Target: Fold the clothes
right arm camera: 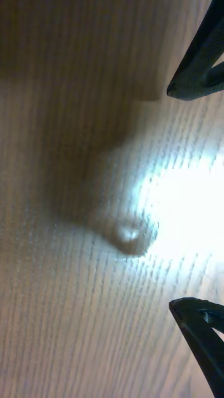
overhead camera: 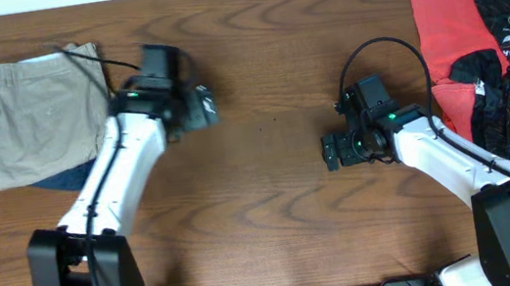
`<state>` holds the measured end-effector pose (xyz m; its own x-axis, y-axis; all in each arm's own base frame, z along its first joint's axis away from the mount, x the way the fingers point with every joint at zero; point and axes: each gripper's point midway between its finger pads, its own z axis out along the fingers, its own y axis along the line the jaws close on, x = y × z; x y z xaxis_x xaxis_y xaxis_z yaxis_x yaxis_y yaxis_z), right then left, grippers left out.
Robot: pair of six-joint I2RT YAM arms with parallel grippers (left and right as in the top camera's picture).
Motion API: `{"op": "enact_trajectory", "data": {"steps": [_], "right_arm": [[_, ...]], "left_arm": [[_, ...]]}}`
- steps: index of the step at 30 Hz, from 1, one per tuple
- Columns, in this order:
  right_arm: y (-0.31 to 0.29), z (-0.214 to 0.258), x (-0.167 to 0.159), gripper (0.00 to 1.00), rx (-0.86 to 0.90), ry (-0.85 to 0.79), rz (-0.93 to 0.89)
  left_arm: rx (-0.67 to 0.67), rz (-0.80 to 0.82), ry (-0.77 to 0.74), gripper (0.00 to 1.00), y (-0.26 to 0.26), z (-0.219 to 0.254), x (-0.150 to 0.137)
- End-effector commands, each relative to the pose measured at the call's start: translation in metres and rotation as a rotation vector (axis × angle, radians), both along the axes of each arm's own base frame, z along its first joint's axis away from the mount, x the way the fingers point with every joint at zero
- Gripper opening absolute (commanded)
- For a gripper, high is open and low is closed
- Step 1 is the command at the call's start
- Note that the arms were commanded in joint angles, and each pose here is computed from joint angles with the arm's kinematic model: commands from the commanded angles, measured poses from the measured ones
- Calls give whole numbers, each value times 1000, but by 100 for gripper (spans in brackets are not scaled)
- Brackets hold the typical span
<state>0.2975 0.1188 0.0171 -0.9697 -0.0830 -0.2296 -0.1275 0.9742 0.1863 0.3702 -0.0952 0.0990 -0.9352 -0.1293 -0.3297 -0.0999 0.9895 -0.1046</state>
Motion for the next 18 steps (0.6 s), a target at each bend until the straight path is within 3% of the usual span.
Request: {"op": "enact_trajectory", "data": {"steps": [1, 6, 11, 18], "right_arm": [[-18, -2, 1, 99, 21, 43, -94], [-56, 10, -2, 99, 6, 118, -213], [-74, 26, -16, 99, 8, 197, -206], [-81, 50, -27, 99, 8, 154, -213]], "left_arm": [[27, -63, 68, 98, -14, -4, -19], [42, -82, 320, 98, -5, -13, -79], [10, -44, 484, 98, 8, -7, -117], [0, -62, 435, 98, 13, 17, -134]]}}
